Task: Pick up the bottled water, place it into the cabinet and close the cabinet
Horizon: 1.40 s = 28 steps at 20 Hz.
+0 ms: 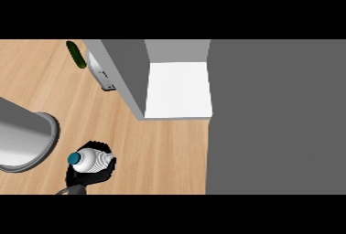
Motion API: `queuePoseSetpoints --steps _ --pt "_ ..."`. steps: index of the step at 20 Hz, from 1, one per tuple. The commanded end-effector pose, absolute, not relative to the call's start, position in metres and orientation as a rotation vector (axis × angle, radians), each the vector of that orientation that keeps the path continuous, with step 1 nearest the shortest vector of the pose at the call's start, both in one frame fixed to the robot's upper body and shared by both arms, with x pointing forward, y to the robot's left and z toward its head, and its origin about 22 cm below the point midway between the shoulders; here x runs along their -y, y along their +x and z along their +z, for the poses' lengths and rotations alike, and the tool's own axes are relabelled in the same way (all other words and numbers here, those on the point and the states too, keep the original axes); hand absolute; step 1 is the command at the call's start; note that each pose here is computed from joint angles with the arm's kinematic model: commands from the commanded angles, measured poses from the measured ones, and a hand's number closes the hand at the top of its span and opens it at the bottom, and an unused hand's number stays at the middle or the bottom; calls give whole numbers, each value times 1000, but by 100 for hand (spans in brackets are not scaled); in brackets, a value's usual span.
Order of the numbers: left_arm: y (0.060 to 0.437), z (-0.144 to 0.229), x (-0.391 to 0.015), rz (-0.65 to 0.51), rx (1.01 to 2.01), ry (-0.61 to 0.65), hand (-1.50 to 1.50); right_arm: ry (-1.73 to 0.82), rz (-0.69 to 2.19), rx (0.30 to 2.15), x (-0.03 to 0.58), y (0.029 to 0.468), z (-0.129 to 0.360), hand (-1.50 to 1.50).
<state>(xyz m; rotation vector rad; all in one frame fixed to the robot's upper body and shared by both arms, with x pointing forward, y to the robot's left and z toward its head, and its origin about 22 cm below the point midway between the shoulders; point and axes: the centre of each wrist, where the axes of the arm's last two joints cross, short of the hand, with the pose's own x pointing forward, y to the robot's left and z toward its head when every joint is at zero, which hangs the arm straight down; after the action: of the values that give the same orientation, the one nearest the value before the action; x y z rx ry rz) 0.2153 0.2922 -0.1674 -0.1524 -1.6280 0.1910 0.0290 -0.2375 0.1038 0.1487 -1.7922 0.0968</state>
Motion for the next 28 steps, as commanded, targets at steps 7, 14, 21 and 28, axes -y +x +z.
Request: queuePoseSetpoints --steps 7,14,21,28 --pt "245 -156 -230 296 1692 -287 150 171 55 1819 231 24 121 -150" --pt "257 -137 -192 294 1669 -343 150 190 69 1812 226 29 126 -150" --pt "284 -70 -141 206 1713 -337 150 177 38 1809 232 30 117 -150" --pt "317 -22 -103 111 1772 -224 150 164 29 1830 239 29 119 -150"
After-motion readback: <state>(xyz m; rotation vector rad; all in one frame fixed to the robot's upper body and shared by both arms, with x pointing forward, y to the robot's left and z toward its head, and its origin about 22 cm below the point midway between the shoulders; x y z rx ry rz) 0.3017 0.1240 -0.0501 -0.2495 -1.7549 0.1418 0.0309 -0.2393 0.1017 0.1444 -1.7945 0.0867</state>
